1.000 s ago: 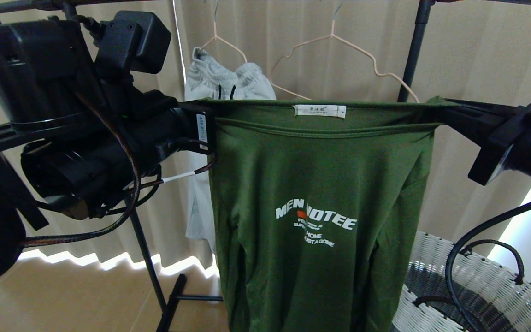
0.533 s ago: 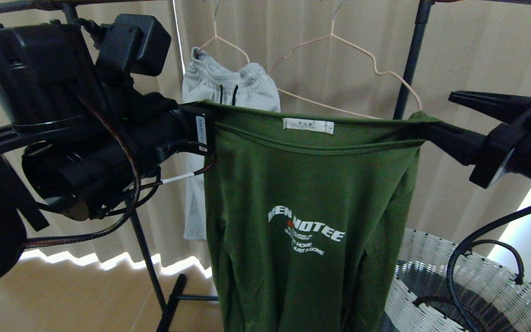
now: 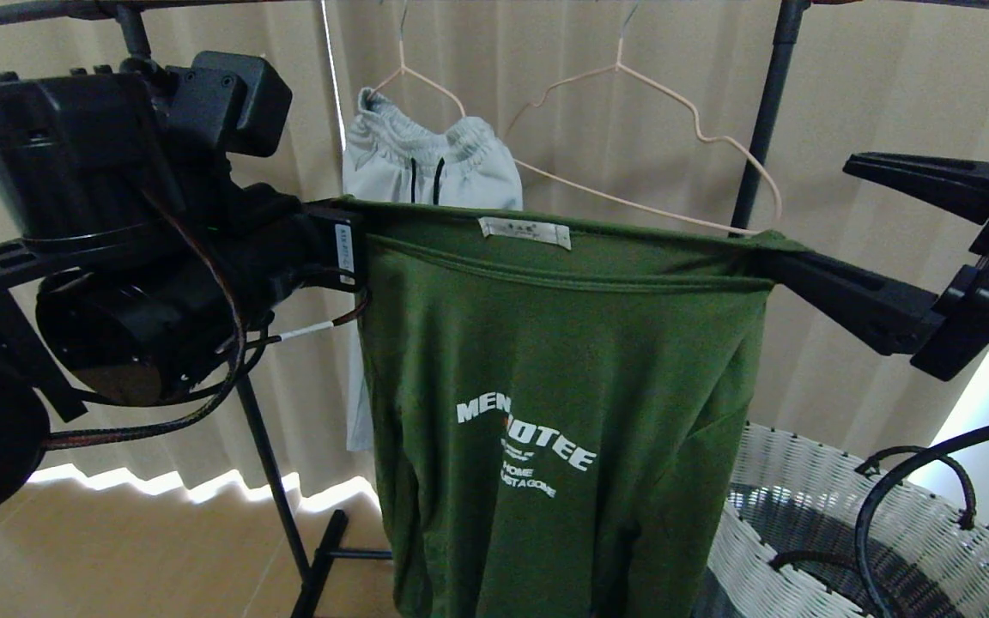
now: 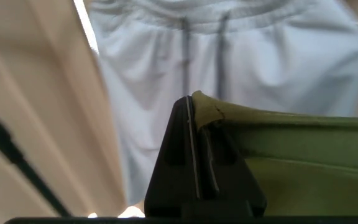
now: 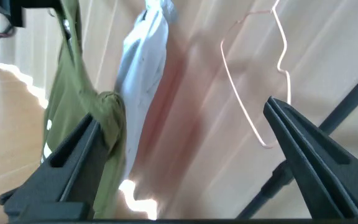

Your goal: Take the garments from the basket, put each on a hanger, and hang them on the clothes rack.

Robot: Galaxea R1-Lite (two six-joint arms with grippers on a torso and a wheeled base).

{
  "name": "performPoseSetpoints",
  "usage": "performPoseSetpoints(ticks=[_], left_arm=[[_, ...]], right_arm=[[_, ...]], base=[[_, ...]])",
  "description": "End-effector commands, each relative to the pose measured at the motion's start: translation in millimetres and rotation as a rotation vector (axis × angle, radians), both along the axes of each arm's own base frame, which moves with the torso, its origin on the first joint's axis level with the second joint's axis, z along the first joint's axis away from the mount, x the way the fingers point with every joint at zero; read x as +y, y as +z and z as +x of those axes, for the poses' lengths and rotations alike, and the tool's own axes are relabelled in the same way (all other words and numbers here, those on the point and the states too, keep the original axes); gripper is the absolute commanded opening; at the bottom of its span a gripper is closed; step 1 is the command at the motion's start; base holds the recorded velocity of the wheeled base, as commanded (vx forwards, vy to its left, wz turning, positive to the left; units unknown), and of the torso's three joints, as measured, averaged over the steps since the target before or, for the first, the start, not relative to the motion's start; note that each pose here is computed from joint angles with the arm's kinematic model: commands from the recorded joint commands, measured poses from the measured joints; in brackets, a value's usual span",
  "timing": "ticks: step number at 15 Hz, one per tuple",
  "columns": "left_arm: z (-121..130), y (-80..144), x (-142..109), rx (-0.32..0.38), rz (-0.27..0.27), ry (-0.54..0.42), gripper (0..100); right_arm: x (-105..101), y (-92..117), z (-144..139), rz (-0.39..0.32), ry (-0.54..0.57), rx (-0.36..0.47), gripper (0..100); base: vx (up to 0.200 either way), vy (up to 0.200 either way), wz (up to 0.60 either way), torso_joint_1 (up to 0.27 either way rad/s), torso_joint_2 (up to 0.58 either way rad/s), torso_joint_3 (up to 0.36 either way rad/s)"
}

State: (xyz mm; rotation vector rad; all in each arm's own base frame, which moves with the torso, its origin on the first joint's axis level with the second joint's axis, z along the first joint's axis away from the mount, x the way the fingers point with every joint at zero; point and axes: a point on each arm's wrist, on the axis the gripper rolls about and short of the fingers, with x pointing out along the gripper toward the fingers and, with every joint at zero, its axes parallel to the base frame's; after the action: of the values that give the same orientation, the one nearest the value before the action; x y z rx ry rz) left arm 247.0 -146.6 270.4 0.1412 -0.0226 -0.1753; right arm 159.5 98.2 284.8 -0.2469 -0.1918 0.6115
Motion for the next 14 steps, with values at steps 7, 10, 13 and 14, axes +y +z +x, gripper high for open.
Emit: performPoseSetpoints(ticks=[7, 10, 13, 14], left_arm=[[5, -6, 10, 0.017, 0.011, 0.063, 0], [3, -10, 12, 0.030, 0.019, 0.072, 0], [-11, -16, 33, 0.045, 0.027, 0.115, 0], [-17, -17, 40, 0.044, 0.020, 0.129, 0]], right_arm=[[0, -4, -4, 0.000, 0.062, -0.010, 100], [-3, -15, -5, -0.028, 0.043, 0.024, 100], [-14, -20, 1, -0.035, -0.043, 0.040, 100], [-19, -21, 3, -0.038, -0.077, 0.047, 100]], base=[[0.000, 0.000, 0.00, 0.000, 0.00, 0.000], [0.000, 0.000, 0.00, 0.000, 0.00, 0.000], [0.000, 0.000, 0.00, 0.000, 0.00, 0.000], [0.000, 0.000, 0.00, 0.000, 0.00, 0.000]])
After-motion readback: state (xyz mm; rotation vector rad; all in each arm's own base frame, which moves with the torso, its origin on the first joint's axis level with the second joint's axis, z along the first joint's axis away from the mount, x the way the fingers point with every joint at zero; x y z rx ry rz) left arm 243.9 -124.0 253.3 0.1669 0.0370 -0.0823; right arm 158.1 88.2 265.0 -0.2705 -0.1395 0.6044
